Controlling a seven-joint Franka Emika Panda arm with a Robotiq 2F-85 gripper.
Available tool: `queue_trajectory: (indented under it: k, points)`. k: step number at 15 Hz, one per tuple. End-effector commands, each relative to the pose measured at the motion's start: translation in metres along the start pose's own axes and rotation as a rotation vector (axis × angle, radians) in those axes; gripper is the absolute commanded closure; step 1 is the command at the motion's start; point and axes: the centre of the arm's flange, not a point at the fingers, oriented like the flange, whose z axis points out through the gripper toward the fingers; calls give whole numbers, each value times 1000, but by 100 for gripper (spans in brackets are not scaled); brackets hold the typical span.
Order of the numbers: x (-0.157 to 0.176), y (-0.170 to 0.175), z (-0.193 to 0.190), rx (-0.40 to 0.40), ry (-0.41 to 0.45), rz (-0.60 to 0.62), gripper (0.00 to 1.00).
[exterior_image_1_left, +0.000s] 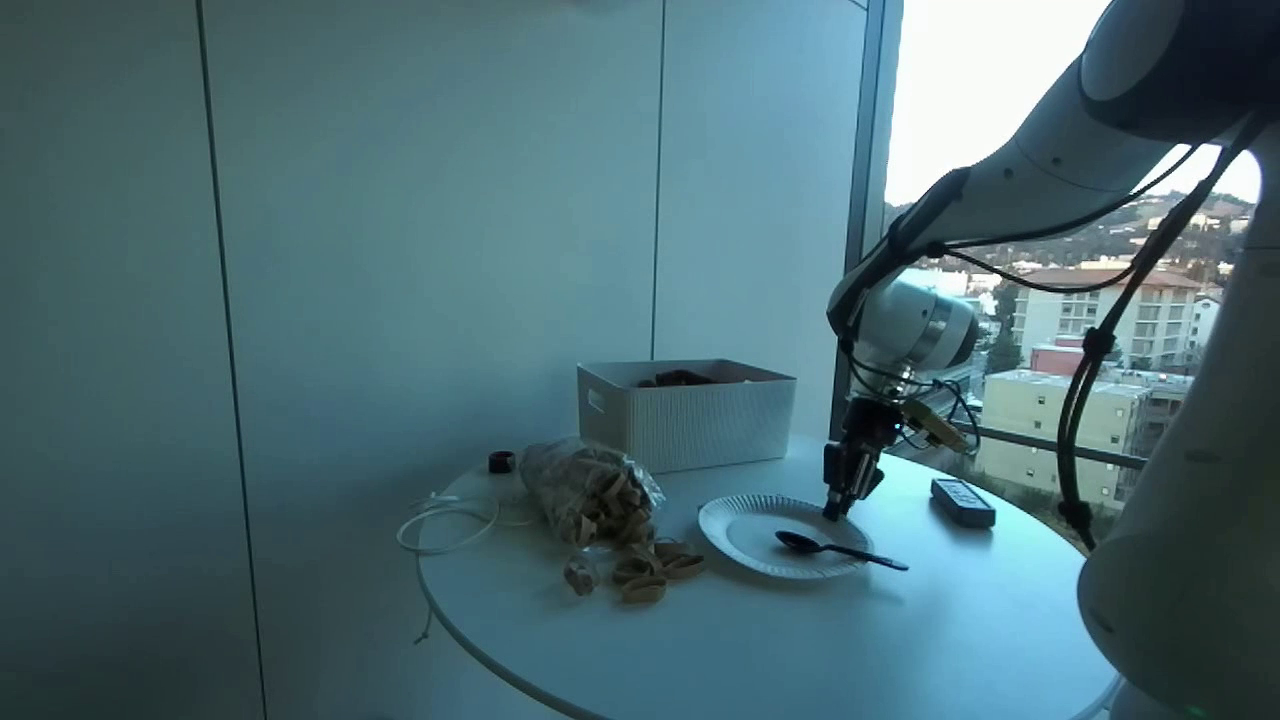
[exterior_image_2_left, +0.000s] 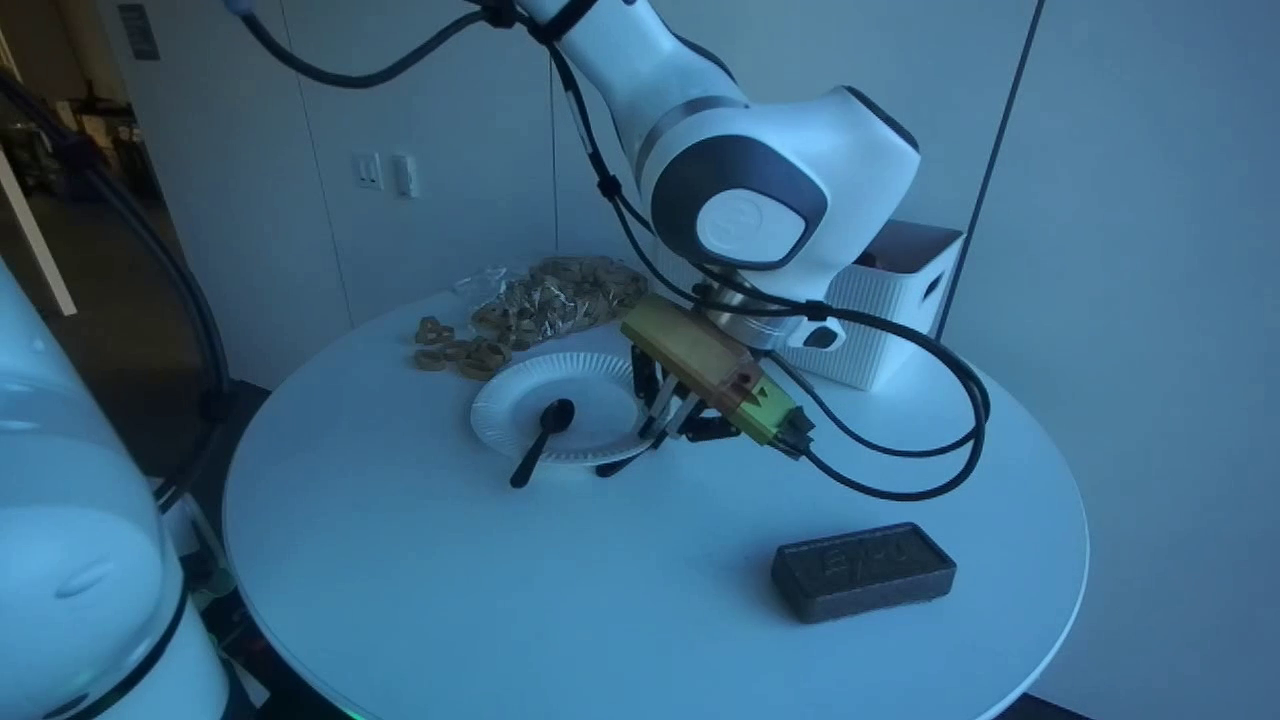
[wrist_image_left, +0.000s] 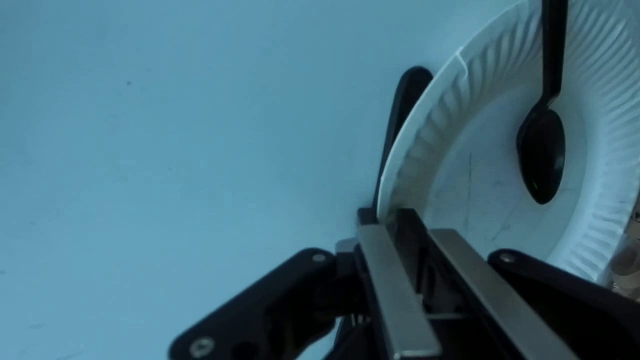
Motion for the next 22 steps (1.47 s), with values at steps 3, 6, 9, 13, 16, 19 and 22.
queue_trajectory:
  k: [3,6,9,13,16,19,22]
  points:
    - [7,5,-7,91,-19,27,95]
    - [6,3,-1,176,-63,57,93]
    - [6,3,6,254,-116,89,93]
    - [9,3,11,348,-167,159,93]
    - [18,2,6,408,-169,212,93]
    - [32,0,-7,435,-140,233,93]
    - [44,0,-23,443,-101,245,93]
